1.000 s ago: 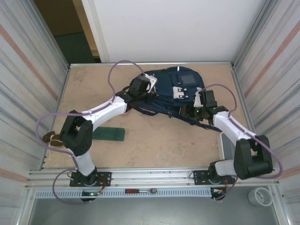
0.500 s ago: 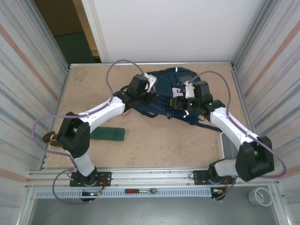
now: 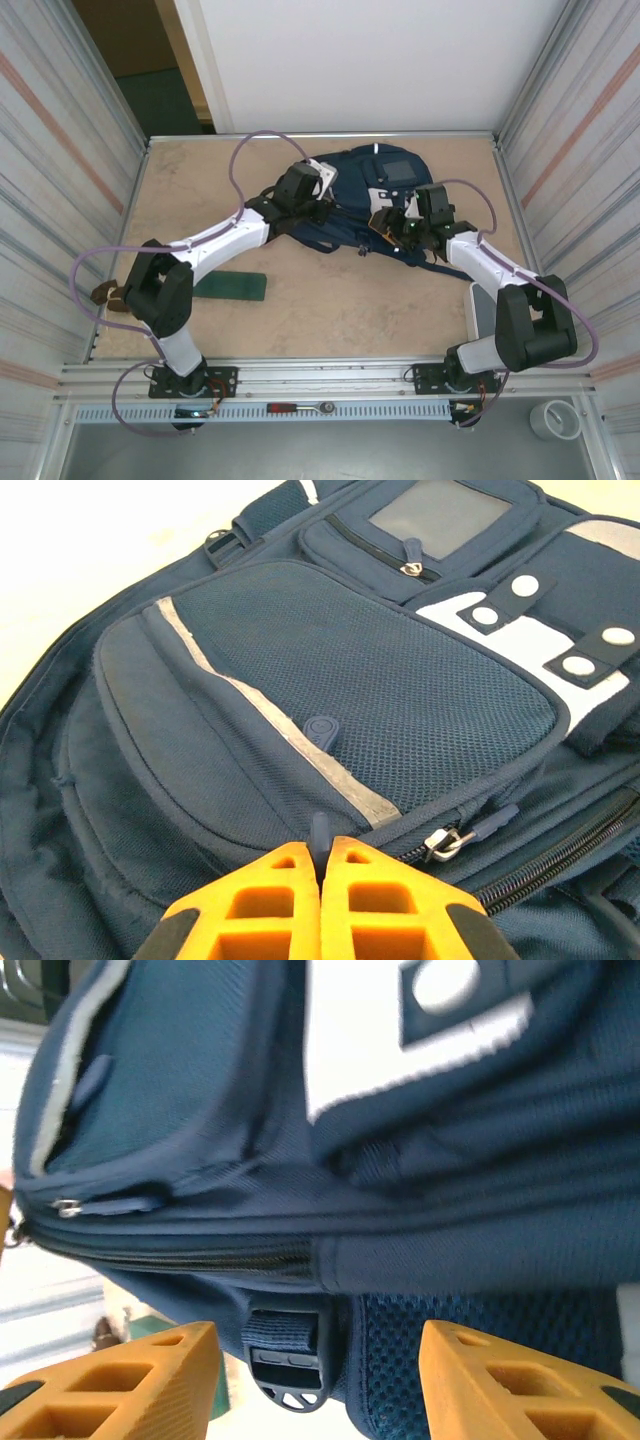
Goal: Pack the student bag
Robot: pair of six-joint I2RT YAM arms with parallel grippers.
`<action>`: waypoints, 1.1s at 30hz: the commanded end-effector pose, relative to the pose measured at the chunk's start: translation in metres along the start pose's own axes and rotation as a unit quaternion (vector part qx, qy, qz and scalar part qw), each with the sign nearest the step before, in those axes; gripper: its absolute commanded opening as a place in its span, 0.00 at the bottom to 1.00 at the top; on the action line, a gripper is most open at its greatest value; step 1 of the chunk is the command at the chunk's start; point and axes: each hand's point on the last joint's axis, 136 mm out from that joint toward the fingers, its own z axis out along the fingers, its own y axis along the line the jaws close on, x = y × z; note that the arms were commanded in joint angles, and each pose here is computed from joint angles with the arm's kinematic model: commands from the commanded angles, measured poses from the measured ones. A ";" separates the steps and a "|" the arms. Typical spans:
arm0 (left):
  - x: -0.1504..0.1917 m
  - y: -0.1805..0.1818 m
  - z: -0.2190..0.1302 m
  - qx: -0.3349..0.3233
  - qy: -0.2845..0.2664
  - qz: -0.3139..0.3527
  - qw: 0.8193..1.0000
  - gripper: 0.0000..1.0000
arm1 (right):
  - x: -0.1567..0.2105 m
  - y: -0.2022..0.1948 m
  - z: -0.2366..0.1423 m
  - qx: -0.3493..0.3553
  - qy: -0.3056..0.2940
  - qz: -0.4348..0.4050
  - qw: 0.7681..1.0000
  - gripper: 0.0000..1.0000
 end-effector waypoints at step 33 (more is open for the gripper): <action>-0.027 -0.035 -0.017 0.095 -0.041 -0.037 0.994 0.00 | 0.001 0.048 -0.003 0.025 -0.095 -0.499 0.861 0.56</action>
